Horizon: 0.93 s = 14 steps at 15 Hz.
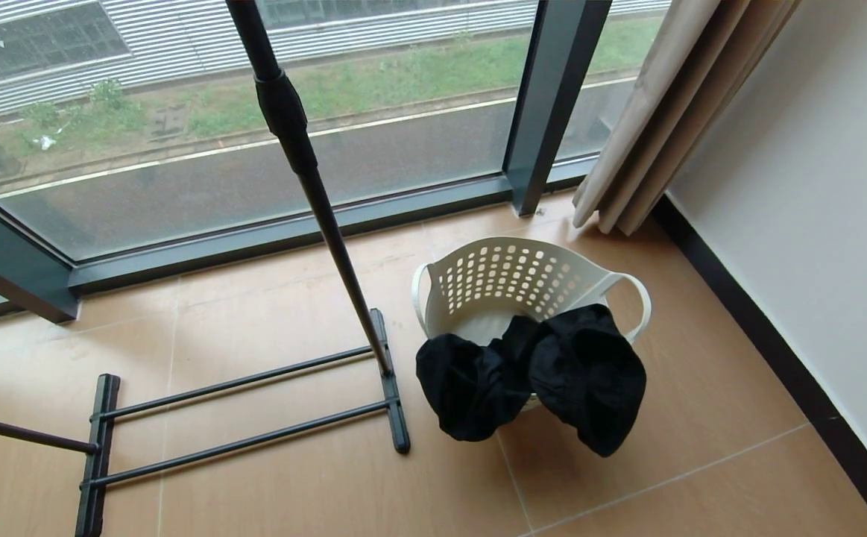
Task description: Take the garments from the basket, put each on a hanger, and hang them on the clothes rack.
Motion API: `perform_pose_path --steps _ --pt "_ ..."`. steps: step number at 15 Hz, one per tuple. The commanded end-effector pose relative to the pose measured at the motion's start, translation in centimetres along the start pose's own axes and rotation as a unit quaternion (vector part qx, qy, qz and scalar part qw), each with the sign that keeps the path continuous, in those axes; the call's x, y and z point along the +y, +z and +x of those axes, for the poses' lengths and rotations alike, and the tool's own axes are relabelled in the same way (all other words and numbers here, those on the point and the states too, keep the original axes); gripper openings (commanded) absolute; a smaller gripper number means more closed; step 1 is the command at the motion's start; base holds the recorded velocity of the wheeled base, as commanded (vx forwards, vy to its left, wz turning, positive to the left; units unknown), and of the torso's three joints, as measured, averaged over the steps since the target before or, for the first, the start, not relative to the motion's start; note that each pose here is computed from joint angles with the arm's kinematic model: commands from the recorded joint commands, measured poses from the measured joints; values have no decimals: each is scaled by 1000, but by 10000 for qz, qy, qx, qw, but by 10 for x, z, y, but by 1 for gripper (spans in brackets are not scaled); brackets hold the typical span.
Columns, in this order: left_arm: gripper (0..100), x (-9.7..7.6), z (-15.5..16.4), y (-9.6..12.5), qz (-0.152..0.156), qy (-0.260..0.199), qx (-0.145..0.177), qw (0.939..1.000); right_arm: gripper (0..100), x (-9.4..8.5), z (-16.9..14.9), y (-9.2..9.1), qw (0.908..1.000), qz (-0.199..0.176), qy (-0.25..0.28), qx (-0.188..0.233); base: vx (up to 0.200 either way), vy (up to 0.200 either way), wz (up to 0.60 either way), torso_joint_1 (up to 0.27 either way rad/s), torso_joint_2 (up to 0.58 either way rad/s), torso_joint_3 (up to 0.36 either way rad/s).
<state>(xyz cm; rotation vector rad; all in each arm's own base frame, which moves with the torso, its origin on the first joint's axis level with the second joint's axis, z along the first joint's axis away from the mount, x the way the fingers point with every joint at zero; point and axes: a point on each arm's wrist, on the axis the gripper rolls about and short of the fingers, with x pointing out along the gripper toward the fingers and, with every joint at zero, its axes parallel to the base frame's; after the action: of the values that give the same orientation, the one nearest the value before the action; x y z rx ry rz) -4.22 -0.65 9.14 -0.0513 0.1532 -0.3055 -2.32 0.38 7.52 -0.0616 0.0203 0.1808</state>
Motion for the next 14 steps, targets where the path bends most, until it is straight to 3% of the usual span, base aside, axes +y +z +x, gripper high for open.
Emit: perform_pose_path --steps 1,4,6,8,10,12,14 --pt "100 0 0 0 -9 0 3 10000 100 0 0 0 10000 -10 5 -1 0 0 0 -2 -2 -203" --pt "100 0 0 0 -9 0 3 10000 100 0 0 2 9999 -81 -17 122 0 0 0 1 2 -145" --pt "100 0 0 0 -14 -8 -5 10000 100 -3 9 22 9985 -44 78 547 0 0 0 0 0 0" --pt "100 0 0 0 -29 -23 -4 10000 100 -10 43 58 9925 6 336 1172 0 0 0 0 0 0" --pt "100 0 0 1 -239 -24 -18 9997 100 -15 76 80 9876 -348 492 1450 0 0 0 0 0 0" --pt "100 0 -1 2 -587 -18 -32 9983 100 -20 111 96 9777 -1046 663 1693 0 0 0 0 0 0" --pt "100 0 -1 2 -580 -26 -32 9983 100 -24 152 102 9619 -1611 892 2023 0 0 0 0 0 0"
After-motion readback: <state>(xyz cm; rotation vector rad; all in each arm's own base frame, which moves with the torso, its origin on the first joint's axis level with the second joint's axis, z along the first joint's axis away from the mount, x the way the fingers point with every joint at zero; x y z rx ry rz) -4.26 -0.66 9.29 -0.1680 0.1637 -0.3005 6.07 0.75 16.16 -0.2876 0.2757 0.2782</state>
